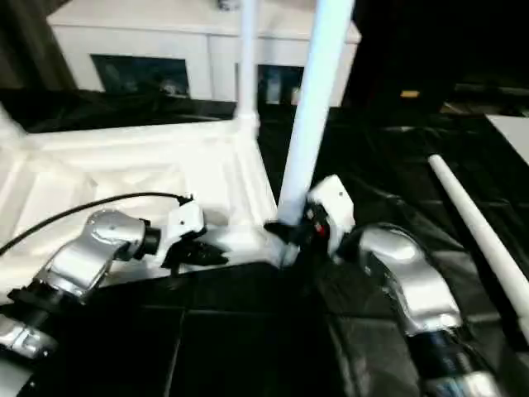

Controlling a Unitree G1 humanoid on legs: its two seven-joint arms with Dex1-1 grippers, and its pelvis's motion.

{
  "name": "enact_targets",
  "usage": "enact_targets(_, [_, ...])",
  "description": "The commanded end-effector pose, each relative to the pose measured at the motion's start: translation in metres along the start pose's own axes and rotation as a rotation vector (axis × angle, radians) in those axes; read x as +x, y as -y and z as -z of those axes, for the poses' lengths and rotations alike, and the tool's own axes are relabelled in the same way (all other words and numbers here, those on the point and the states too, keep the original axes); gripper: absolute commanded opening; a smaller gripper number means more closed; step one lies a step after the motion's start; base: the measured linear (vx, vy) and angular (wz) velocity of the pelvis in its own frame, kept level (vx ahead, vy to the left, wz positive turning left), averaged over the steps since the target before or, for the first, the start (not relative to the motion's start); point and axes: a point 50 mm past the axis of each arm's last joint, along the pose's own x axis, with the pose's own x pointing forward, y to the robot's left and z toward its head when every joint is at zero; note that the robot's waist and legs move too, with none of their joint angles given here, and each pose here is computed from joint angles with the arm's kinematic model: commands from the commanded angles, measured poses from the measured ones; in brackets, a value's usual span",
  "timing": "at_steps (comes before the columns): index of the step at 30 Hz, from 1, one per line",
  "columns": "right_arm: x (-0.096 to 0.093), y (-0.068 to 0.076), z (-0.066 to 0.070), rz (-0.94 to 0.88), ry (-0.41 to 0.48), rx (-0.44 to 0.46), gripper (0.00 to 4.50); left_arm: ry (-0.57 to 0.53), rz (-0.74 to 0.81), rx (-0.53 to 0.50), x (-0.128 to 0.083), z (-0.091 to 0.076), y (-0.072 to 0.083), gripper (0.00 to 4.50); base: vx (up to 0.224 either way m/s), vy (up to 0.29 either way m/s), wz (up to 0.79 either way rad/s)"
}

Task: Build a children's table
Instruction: Rotate leg to tighten

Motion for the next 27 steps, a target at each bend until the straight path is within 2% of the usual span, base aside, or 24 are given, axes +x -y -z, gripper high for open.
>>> enact_targets(1, [-0.001,-0.018,0.045,-0.101,-0.181,0.109,1.86,0.088,-0.008,0.092,-0.015,-0.026,-0.010,0.00,0.000,0.000,0.00])
enact_targets(9, [-0.004,-0.022,0.048,-0.120,-0.140,0.142,1.86,0.104,0.009,0.115,-0.018,-0.030,-0.014,0.00,0.000,0.000,0.00])
enact_targets(17, [-0.001,-0.017,0.058,-0.040,-0.170,0.121,1.86,0.105,-0.002,0.118,-0.014,-0.028,-0.014,0.00,0.000,0.000,0.00])
enact_targets(19, [0.004,-0.009,0.060,0.074,-0.166,0.130,1.86,0.105,-0.027,0.110,-0.012,-0.027,-0.015,0.00,0.000,0.000,0.00])
enact_targets(20, [0.004,-0.009,0.060,0.074,-0.166,0.130,1.86,0.105,-0.027,0.110,-0.012,-0.027,-0.015,0.00,0.000,0.000,0.00])
enact_targets(22, [0.010,0.001,0.062,0.229,-0.156,0.173,1.86,0.101,-0.085,0.075,-0.005,-0.025,-0.016,0.00,0.000,0.000,0.00])
enact_targets(25, [0.024,0.012,0.064,0.444,-0.131,0.264,1.86,0.133,-0.152,-0.015,0.017,-0.027,-0.014,0.00,0.000,0.000,0.00])
enact_targets(27, [0.027,0.014,0.065,0.483,-0.131,0.277,1.86,0.130,-0.162,-0.026,0.022,-0.028,-0.012,0.00,0.000,0.000,0.00])
